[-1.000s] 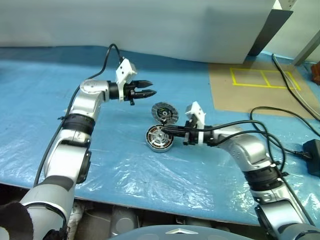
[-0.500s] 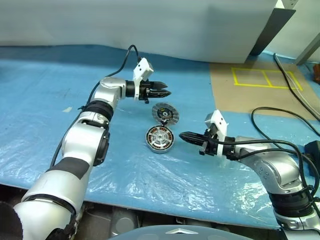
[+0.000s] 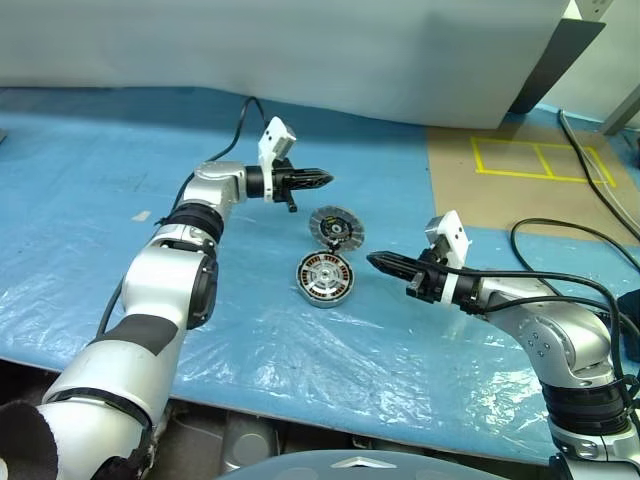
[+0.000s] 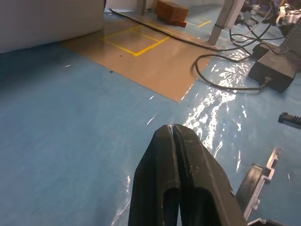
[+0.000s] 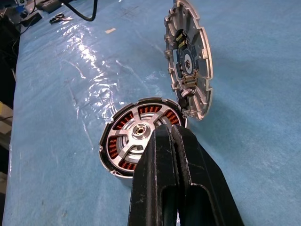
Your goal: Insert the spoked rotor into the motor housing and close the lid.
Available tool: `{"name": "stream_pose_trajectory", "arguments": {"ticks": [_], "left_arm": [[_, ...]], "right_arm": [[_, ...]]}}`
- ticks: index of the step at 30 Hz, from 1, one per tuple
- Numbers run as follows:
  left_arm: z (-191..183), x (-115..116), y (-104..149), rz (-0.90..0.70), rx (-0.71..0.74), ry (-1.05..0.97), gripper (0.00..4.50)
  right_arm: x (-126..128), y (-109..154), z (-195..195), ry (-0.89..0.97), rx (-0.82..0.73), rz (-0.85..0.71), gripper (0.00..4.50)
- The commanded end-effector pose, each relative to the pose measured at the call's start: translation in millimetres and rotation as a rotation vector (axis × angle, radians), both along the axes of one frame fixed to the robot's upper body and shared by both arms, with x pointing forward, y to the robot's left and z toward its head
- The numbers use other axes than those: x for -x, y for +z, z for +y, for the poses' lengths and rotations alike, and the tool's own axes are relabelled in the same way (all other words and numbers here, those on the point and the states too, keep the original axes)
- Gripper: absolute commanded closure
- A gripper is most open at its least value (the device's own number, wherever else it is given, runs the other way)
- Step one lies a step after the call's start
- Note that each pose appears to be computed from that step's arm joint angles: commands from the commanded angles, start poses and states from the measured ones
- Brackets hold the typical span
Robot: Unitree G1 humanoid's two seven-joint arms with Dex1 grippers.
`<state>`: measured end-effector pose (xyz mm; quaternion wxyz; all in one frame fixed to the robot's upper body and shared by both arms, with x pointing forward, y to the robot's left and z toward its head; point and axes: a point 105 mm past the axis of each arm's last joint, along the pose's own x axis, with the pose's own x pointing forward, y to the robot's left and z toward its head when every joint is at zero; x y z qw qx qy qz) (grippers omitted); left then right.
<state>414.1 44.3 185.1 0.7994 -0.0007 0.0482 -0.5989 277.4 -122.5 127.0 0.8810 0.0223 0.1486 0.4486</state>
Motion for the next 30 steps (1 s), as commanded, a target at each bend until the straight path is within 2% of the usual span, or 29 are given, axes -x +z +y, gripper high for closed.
{"name": "stream_pose_trajectory", "arguments": {"ticks": [1, 8, 12, 15, 19, 23, 30], "left_arm": [[-9.9, -2.0, 12.0, -0.047, -0.009, -0.001, 4.45], [-29.7, 21.9, -11.5, -0.055, -0.119, -0.21, 4.45], [-36.5, 37.0, -9.8, -0.073, -0.137, -0.355, 4.45], [-32.8, 46.6, -6.8, -0.097, -0.16, -0.455, 4.45], [-23.0, 53.7, -19.2, -0.149, -0.255, -0.508, 4.45], [-15.9, 65.6, -29.6, -0.129, -0.276, -0.556, 4.45], [-4.2, 99.6, -63.9, -0.089, -0.338, -0.685, 4.45]], "right_arm": [[5.2, 5.4, 0.8, 0.011, 0.007, -0.02, 4.5], [8.5, 1.9, 0.5, -0.004, 0.03, -0.02, 4.5], [9.8, -2.8, -2.3, -0.026, 0.074, -0.021, 4.5], [11.7, -5.3, -5.1, -0.037, 0.09, -0.017, 4.5], [13.4, -8.8, -5.7, -0.042, 0.098, -0.011, 4.5], [12.7, -10.4, -4.1, -0.044, 0.094, -0.008, 4.5], [7.7, -13.5, -1.3, -0.04, 0.104, -0.011, 4.5]]}}
